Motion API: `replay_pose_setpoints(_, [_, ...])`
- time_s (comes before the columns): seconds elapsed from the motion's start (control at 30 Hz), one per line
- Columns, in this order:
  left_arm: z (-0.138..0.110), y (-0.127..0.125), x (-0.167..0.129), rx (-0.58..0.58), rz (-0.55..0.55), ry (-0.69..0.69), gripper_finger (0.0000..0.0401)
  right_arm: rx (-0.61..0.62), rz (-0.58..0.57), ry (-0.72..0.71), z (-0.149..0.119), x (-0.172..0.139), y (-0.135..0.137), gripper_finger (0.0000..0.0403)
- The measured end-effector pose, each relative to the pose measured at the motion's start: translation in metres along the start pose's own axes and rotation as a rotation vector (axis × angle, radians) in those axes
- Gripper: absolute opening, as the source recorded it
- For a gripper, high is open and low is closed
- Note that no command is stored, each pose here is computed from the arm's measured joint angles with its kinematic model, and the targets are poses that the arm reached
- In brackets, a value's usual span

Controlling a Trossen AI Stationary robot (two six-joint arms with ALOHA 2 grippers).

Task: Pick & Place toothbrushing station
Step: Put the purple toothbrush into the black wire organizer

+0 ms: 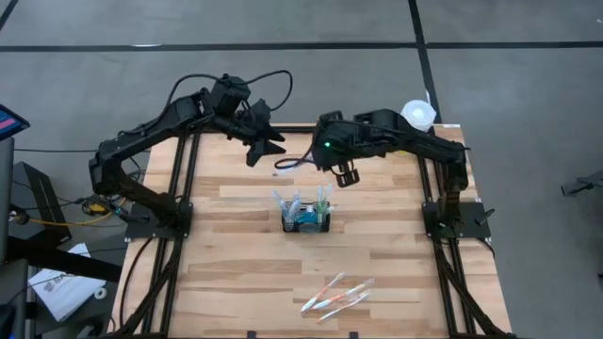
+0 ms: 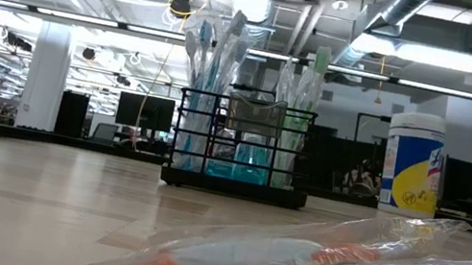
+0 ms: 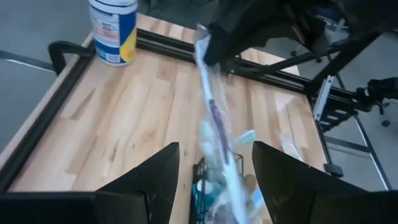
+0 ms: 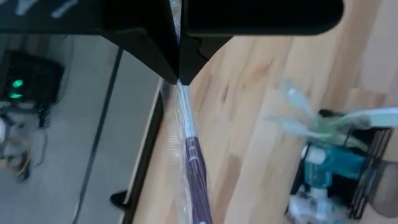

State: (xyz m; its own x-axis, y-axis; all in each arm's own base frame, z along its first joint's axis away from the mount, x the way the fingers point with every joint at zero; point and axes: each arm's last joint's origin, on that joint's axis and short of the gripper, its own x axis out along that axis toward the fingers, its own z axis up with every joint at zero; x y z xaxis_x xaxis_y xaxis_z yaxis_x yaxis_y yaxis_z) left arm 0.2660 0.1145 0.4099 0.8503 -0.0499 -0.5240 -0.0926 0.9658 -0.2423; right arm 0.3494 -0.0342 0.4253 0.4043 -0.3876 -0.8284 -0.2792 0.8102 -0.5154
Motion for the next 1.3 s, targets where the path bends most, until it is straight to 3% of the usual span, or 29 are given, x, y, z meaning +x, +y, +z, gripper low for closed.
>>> replay_pose_setpoints(0.27, [-0.001,0.004,0.003,-0.039,-0.106,0.014,0.0198,-0.091,-0.073,-0.069,0.009,-0.001,-0.004,0.0])
replay_pose_setpoints(0.53, [-0.006,0.014,0.03,-0.092,-0.26,0.08,0.0198,-0.131,-0.147,-0.15,0.019,-0.003,-0.009,0.0])
replay_pose_setpoints(1.3, [0.005,0.028,0.028,-0.108,-0.305,-0.023,0.0198,-0.265,-0.148,-0.251,0.028,-0.006,-0.008,0.0])
